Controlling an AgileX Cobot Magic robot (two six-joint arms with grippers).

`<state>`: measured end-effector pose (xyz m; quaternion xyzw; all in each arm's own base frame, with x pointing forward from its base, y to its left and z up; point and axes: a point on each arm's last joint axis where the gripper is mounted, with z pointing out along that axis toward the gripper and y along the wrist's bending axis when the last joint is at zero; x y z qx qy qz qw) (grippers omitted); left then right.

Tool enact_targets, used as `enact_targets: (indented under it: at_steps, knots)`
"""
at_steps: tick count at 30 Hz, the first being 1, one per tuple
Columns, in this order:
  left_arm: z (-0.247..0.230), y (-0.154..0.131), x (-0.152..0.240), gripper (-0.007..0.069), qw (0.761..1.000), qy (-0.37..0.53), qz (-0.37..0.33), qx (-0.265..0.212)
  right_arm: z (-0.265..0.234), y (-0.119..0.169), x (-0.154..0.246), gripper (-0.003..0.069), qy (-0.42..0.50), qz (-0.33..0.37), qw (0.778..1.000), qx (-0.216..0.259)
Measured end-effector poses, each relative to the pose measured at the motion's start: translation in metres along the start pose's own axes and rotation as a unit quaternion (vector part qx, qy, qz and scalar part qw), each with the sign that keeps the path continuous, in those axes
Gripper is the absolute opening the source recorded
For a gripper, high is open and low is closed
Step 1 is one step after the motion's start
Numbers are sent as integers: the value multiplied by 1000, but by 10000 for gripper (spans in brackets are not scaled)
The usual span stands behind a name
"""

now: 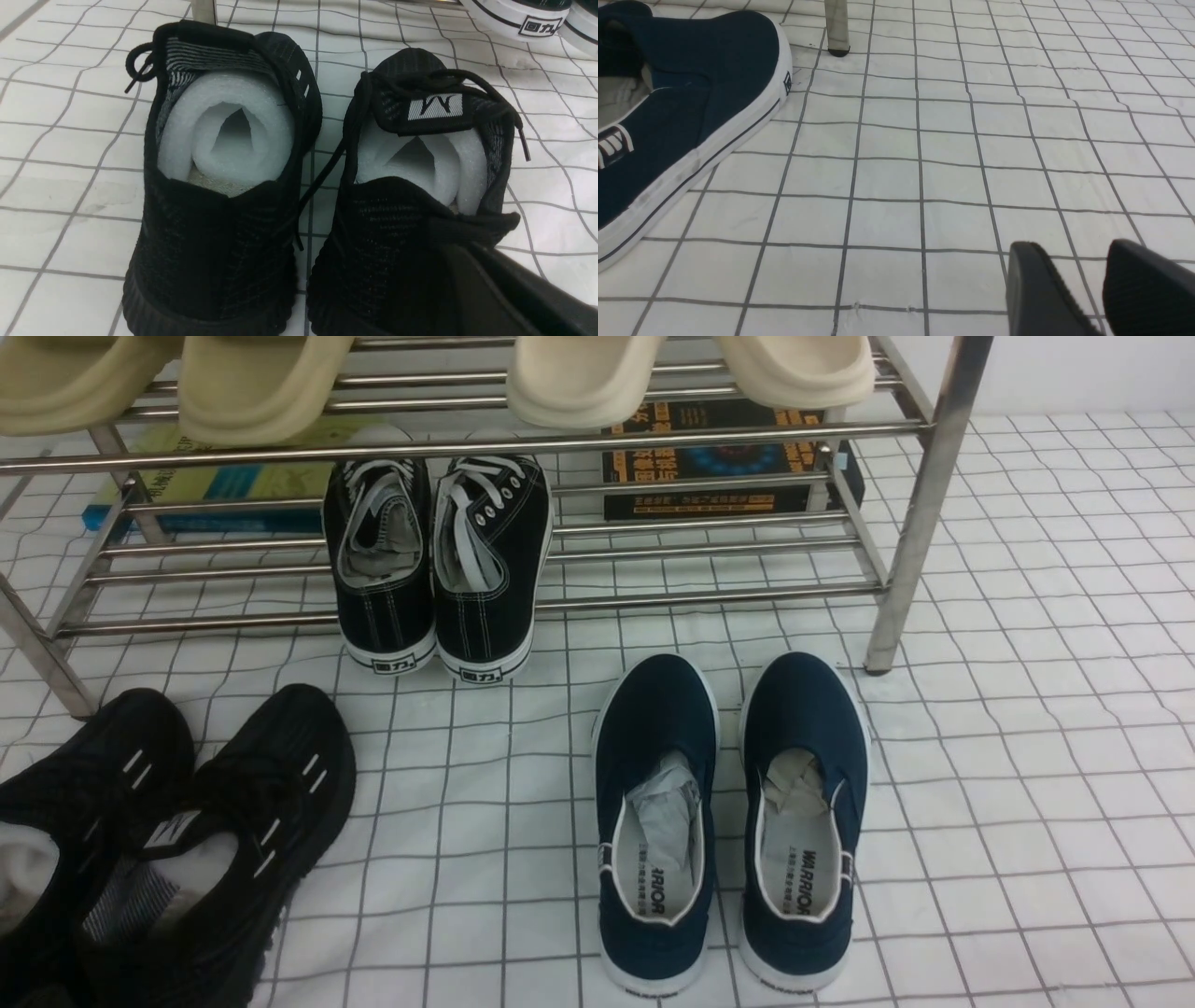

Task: Take the shoes off the shelf with your hand from the white checkered tablecloth.

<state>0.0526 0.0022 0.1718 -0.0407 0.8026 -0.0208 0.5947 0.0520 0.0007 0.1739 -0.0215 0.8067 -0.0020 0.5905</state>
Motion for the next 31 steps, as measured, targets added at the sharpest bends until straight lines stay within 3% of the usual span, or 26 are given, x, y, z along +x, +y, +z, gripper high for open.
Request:
enact_targets:
  at_steps: [31]
  knots:
    - [0,0,0,72,1000,0,0,0,0,0,0,239,0,0,1000,0]
